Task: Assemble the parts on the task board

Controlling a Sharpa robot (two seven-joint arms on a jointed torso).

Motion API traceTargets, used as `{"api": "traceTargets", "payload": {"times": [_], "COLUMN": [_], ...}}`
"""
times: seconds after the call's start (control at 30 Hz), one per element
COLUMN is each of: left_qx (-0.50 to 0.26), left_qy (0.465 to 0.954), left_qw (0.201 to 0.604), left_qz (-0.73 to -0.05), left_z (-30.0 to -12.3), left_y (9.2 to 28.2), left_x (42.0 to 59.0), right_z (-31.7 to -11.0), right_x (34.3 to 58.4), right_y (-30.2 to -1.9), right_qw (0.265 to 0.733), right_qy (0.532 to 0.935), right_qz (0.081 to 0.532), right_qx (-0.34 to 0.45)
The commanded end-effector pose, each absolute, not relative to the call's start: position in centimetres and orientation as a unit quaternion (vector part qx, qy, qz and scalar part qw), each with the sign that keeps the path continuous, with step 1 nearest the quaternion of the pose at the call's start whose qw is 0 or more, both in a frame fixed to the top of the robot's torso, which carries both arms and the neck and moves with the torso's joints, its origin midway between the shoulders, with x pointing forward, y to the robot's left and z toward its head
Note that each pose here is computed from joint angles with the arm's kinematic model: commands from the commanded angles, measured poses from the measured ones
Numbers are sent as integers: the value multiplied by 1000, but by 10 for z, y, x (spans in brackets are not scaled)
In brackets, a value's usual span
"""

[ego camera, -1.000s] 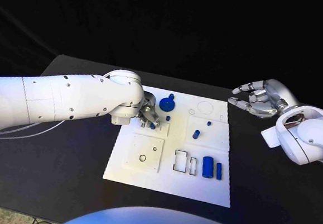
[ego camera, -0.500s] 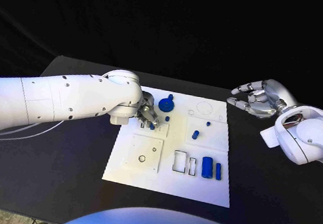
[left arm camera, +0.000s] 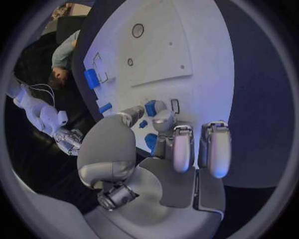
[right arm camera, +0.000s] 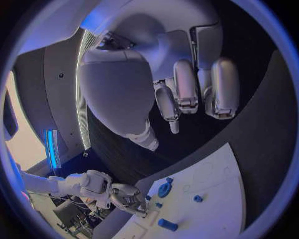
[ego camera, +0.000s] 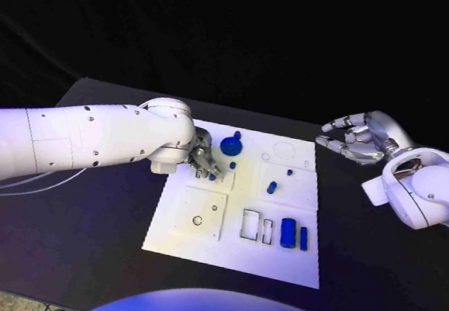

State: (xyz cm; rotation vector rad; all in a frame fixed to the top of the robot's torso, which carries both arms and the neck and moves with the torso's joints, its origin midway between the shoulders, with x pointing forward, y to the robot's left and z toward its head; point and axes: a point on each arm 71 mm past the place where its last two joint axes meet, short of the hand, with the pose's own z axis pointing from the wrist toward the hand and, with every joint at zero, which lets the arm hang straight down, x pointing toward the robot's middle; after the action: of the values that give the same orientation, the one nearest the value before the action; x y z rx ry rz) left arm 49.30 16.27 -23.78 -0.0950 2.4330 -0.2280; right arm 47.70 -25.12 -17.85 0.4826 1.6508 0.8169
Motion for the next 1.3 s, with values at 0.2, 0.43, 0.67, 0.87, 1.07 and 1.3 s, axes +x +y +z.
{"api": "traceTargets", "payload": {"times": [0.2, 0.43, 0.67, 0.87, 1.07, 1.3], "left_qx": [-51, -69, -78, -70, -66, -65], "left_qy": [928, 918, 907, 904, 905, 914], "left_qw": [355, 373, 399, 414, 414, 397], "left_qz": [-100, -119, -112, -87, -68, -50], "left_z": [-228, -202, -175, -169, -171, -183], "left_y": [165, 171, 187, 195, 197, 198], "left_x": [493, 502, 525, 539, 549, 558], "right_z": [-179, -179, -180, -180, -180, -181], "right_x": [477, 478, 479, 479, 479, 479], "right_y": [-251, -253, -254, -254, -253, -252], "right_qw": [579, 581, 582, 581, 580, 579], "right_qy": [707, 706, 706, 706, 707, 708], "right_qz": [352, 350, 348, 348, 349, 349], "right_qx": [202, 204, 205, 205, 205, 204]}}
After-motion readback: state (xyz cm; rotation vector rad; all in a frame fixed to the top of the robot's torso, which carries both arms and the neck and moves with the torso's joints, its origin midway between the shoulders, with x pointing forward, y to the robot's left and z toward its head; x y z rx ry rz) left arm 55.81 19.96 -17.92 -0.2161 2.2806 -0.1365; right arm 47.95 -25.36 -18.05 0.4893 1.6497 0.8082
